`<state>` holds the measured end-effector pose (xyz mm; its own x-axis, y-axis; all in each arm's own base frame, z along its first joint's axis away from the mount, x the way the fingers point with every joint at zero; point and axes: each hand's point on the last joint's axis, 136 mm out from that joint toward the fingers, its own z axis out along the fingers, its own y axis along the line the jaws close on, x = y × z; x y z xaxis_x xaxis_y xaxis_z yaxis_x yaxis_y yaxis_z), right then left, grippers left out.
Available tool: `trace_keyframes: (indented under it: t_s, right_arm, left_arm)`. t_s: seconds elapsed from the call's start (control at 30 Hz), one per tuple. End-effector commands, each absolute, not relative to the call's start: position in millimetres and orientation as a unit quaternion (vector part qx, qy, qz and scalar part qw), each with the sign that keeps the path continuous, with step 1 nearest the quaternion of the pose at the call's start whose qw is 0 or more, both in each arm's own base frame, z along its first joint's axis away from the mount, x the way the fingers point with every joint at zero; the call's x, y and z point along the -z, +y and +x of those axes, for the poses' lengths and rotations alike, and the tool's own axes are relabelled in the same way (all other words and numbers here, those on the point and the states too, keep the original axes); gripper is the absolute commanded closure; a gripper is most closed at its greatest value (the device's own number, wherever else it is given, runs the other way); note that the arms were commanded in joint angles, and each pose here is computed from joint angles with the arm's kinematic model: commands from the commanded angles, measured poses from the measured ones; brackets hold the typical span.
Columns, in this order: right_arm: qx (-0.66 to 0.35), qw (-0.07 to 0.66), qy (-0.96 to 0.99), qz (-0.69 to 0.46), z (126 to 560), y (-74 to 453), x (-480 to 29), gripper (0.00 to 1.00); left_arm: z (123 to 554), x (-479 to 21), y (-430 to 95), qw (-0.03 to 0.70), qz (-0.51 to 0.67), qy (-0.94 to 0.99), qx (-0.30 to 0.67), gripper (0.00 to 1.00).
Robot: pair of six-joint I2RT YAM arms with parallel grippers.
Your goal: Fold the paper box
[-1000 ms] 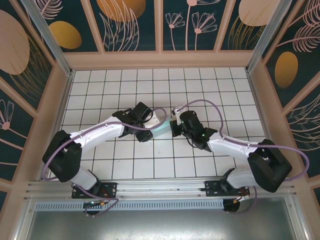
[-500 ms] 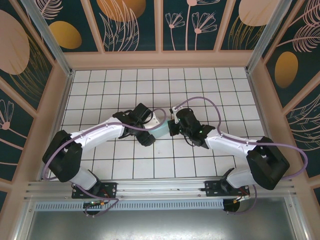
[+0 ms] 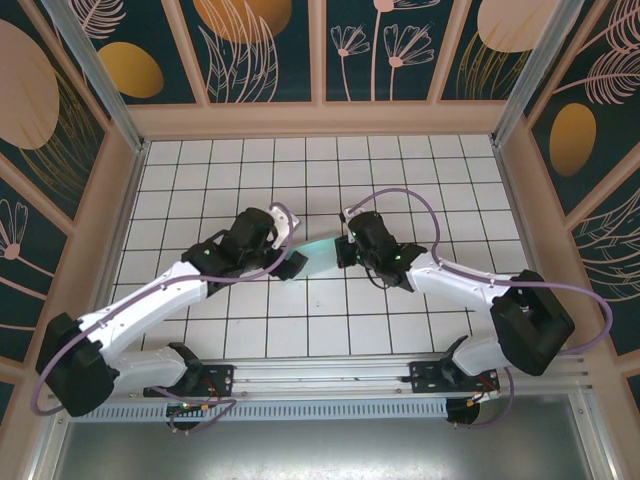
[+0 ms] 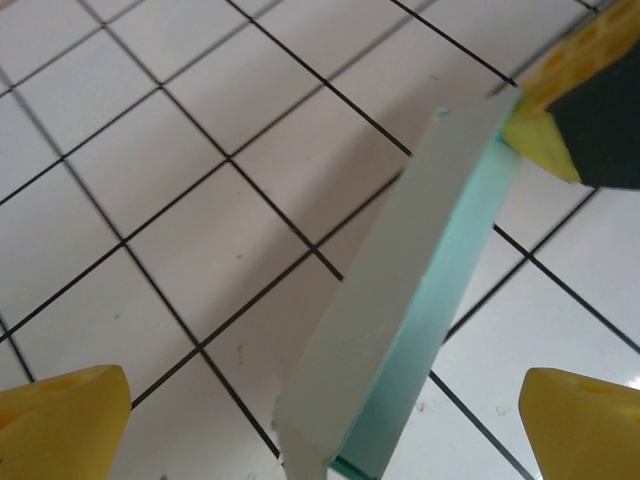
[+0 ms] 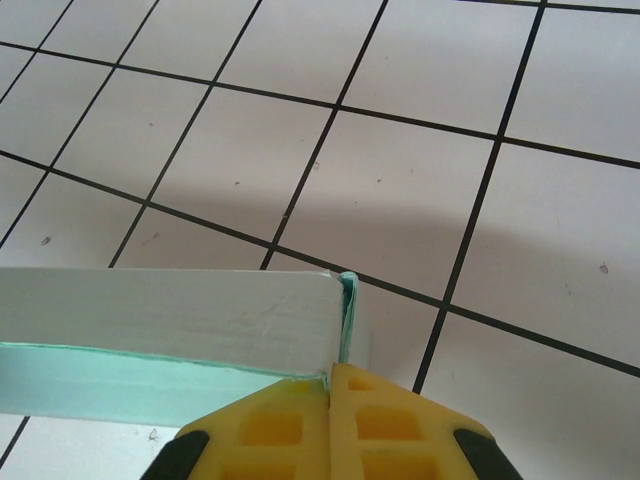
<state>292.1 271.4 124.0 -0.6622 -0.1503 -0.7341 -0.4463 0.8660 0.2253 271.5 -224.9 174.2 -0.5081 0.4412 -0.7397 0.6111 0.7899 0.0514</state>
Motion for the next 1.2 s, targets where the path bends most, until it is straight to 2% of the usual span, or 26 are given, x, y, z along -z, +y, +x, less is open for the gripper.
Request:
trace_keyframes:
  t_s: [0.0,0.13,0.27,0.47,0.6,0.67,1.17]
  right_arm:
    - [-0.187,0.368,0.898,-0.15,294.7,271.7,-124.4,1.0]
    - [-0.187,0.365,0.899,-0.152,294.7,272.9,-123.9,1.0]
    - [-0.186,0.366,0.899,-0.151,295.7,272.8,-125.5,1.0]
    - [-0.183,0.362,0.901,-0.151,294.7,271.8,-123.7,1.0]
    - [-0.184,0.362,0.901,-0.149,293.8,270.8,-122.3,1.0]
    - [-0.183,0.362,0.902,-0.15,293.9,270.6,-122.0,1.0]
    - [-0.175,0.363,0.903,-0.15,296.5,270.2,-121.0,1.0]
  left_arm:
    - [276.1,-178.3,-210.0,0.412,0.225,0.877,0.107,0.01]
    - [273.9,-166.5,-197.0,0.388,0.201,0.896,0.082,0.02]
    - [271.8,-153.4,-195.5,0.356,0.198,0.911,0.072,0.21]
    - [263.9,-135.2,-199.6,0.304,0.225,0.923,0.068,0.43]
    - [265.8,-131.7,-198.1,0.293,0.224,0.928,0.057,0.61]
    - [267.5,-135.7,-200.5,0.297,0.22,0.927,0.063,0.66]
    - [262.3,-133.0,-198.7,0.268,0.208,0.939,0.06,0.75]
